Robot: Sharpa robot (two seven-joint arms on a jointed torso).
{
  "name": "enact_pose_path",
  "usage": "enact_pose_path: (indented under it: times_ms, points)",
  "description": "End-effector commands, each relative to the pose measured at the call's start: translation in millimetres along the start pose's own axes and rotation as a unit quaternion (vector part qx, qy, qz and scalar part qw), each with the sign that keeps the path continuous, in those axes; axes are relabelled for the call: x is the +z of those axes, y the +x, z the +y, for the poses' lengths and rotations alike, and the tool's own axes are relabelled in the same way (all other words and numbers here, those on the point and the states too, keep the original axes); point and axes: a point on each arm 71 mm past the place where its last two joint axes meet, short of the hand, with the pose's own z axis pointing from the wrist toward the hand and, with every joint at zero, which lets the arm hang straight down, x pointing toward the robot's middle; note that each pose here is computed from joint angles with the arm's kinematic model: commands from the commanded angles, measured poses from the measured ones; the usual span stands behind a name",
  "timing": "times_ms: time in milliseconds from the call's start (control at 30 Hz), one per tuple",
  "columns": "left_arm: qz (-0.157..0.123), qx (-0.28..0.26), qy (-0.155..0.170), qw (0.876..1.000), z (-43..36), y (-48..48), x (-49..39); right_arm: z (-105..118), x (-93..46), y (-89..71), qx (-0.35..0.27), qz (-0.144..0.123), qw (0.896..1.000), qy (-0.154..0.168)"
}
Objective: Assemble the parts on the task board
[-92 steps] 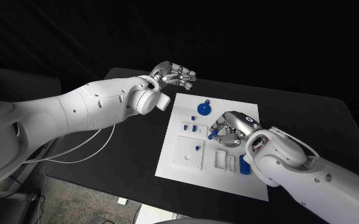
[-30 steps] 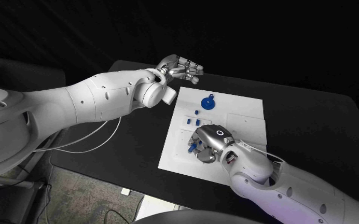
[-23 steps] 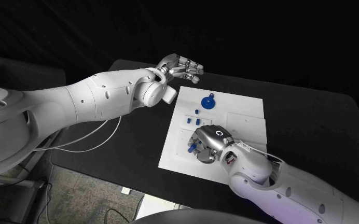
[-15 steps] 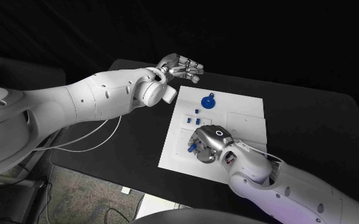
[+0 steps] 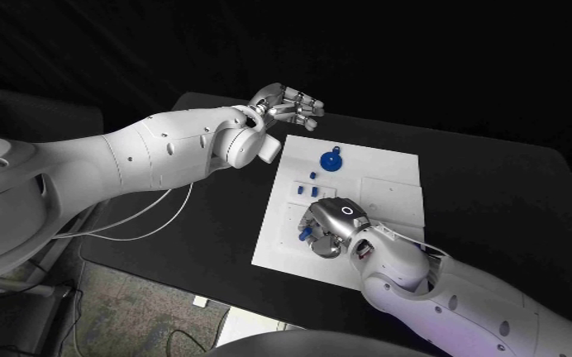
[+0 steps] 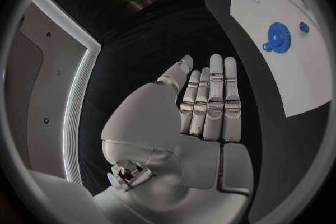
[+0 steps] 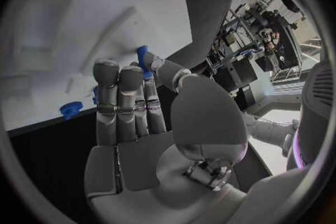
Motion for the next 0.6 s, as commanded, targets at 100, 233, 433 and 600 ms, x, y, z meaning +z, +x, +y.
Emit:
enact_pose_path:
  times_ms: [100,233,433,600]
  points:
    - [0.009,-0.006,0.002,1.0,-1.0,3.0,0.7,0.2,0.4,3.4,-0.014,0.007,1.0,0.006]
    - [0.009,-0.006,0.001,1.0,-0.8,3.1,0.7,1.7,1.0,4.5,-0.018,0.013,1.0,0.004]
    - [0.011,-0.006,-0.002,1.0,-0.3,3.2,0.8,6.2,1.6,7.2,-0.019,0.019,1.0,-0.002]
    - [0.013,-0.006,-0.005,1.0,0.1,3.6,0.9,8.3,1.2,10.7,-0.017,0.024,1.0,-0.006]
